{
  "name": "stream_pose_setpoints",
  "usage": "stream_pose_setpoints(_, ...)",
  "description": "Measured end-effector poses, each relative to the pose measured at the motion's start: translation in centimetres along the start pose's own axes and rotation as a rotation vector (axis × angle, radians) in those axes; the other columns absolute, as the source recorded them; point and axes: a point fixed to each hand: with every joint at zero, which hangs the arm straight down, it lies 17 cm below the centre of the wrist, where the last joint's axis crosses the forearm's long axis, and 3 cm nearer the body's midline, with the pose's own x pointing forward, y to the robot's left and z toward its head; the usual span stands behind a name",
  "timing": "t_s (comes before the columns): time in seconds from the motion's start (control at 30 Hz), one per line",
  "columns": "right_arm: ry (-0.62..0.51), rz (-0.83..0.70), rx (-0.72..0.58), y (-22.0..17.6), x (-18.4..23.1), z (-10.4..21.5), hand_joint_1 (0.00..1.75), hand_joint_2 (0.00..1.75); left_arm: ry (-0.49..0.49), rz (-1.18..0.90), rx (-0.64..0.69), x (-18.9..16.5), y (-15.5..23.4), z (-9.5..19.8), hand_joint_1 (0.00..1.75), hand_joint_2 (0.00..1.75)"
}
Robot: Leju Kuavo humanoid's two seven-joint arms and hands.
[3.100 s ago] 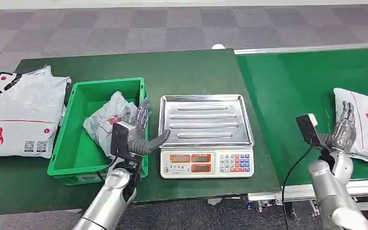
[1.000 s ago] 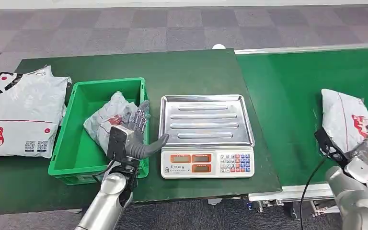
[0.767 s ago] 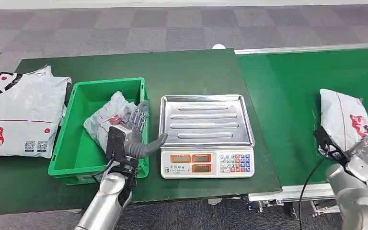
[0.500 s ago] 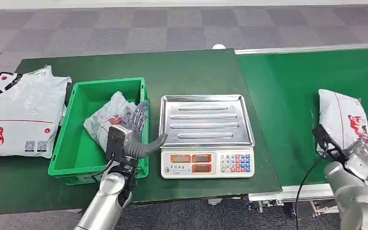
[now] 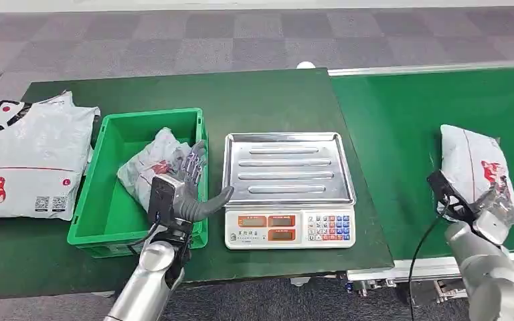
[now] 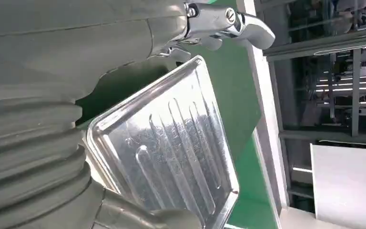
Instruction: Moved the parcel from conveyor to table for the left to box.
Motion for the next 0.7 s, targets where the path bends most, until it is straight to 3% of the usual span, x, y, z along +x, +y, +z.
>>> stream_pose_setpoints(0.7, 0.004, 0.031, 0.054, 1.1, 1.3, 0.7, 0.00, 1.75, 0.000, 0.000, 0.000, -0.1, 0.0, 0.1, 0.00, 1.75)
